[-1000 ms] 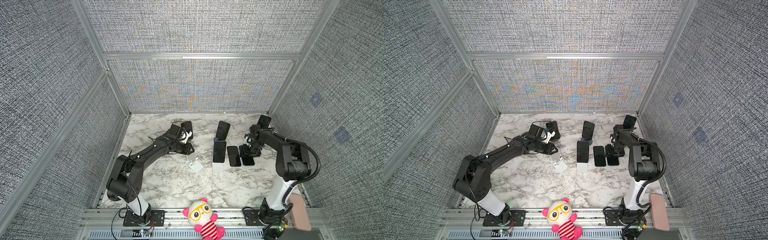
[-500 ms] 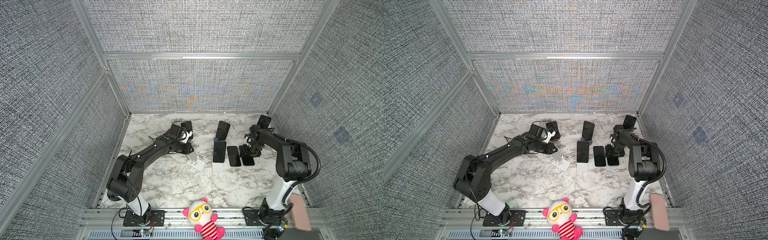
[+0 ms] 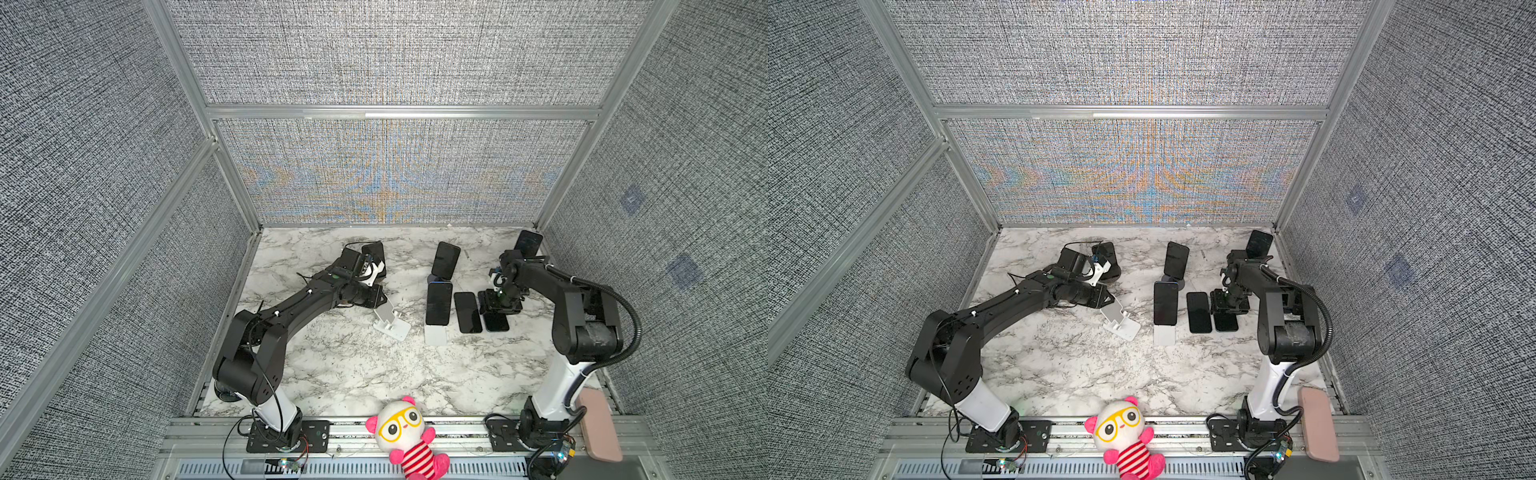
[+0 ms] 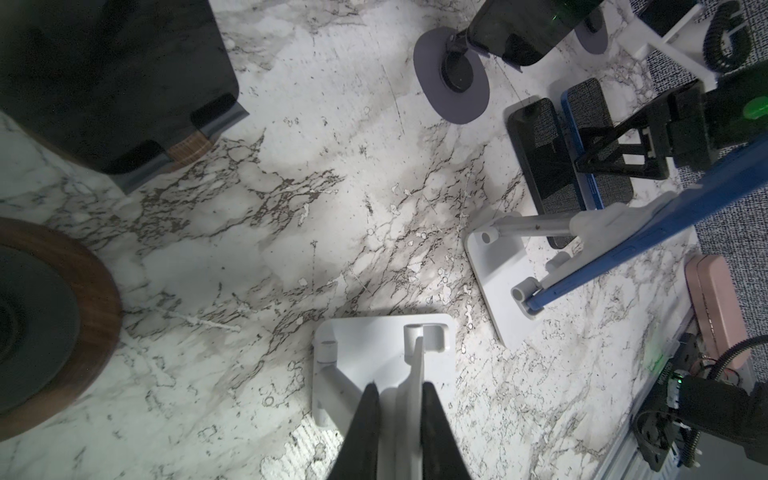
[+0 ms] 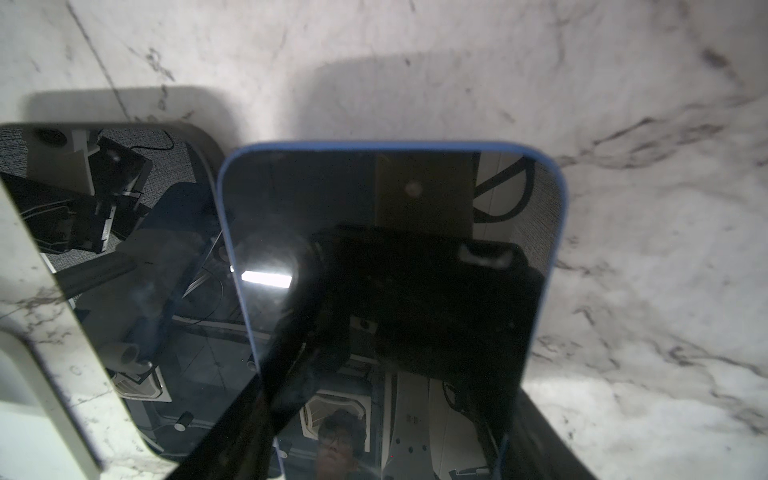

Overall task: Remove the phone from the phone stand
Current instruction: 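Lower the blue-edged phone flat beside the black phone and open right gripper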

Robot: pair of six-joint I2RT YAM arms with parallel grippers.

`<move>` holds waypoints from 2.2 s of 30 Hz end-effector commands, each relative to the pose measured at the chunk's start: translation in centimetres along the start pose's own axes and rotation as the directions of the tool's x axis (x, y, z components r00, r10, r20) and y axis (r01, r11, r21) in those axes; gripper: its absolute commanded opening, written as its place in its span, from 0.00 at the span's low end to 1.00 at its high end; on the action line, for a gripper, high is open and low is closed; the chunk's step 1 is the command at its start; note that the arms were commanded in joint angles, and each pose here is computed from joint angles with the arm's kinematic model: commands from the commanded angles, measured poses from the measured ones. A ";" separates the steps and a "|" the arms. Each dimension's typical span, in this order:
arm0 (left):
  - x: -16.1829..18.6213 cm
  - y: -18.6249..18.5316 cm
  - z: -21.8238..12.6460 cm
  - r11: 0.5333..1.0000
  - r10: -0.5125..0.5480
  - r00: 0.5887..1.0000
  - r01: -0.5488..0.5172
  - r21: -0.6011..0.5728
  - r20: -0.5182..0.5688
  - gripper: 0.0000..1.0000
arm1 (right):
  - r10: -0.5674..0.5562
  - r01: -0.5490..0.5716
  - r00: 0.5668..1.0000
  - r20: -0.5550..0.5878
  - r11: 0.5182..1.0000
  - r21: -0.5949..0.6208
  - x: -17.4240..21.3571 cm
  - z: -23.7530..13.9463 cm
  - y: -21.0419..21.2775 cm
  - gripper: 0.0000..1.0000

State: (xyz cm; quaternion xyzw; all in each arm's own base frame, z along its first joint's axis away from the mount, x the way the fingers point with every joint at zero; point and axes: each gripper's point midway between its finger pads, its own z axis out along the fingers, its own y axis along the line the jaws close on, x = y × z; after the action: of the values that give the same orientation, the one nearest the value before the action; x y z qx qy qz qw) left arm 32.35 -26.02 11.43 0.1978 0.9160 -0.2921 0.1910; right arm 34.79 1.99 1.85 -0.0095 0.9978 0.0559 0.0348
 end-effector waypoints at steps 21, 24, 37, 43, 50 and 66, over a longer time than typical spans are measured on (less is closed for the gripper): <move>0.7 0.0 -0.1 1.000 -0.018 0.999 0.018 -0.002 -0.031 0.14 | 0.004 -0.013 0.997 -0.073 0.992 -0.127 1.9 0.7 2.3 0.80; 0.7 -0.1 0.0 1.000 -0.017 0.999 0.017 -0.002 -0.031 0.14 | -0.005 -0.001 0.998 -0.060 0.994 -0.108 1.7 0.7 2.2 0.80; 0.4 -0.3 -0.2 1.000 -0.019 1.000 0.019 0.004 -0.024 0.14 | -0.054 0.054 0.998 -0.039 0.999 -0.001 0.7 1.0 2.0 0.80; 0.4 -0.3 -0.4 1.000 -0.015 1.000 0.015 -0.002 -0.022 0.14 | -0.065 0.065 0.998 -0.027 0.998 0.023 0.6 0.6 1.6 0.79; 0.4 -0.4 -0.5 1.000 -0.012 1.000 0.012 -0.001 -0.023 0.14 | -0.065 0.067 0.997 -0.033 0.997 0.047 0.9 0.5 0.7 0.79; 0.4 -0.4 -0.7 1.000 -0.012 1.000 0.011 -0.005 -0.024 0.13 | -0.055 0.057 0.998 -0.020 0.996 0.070 0.5 -0.1 -0.9 0.80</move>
State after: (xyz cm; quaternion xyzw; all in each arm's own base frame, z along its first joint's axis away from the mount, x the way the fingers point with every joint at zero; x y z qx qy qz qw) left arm 32.14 -26.29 12.19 0.1997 0.9136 -0.2974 0.1922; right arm 34.96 2.18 2.11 -0.0370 0.9975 0.0405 0.0445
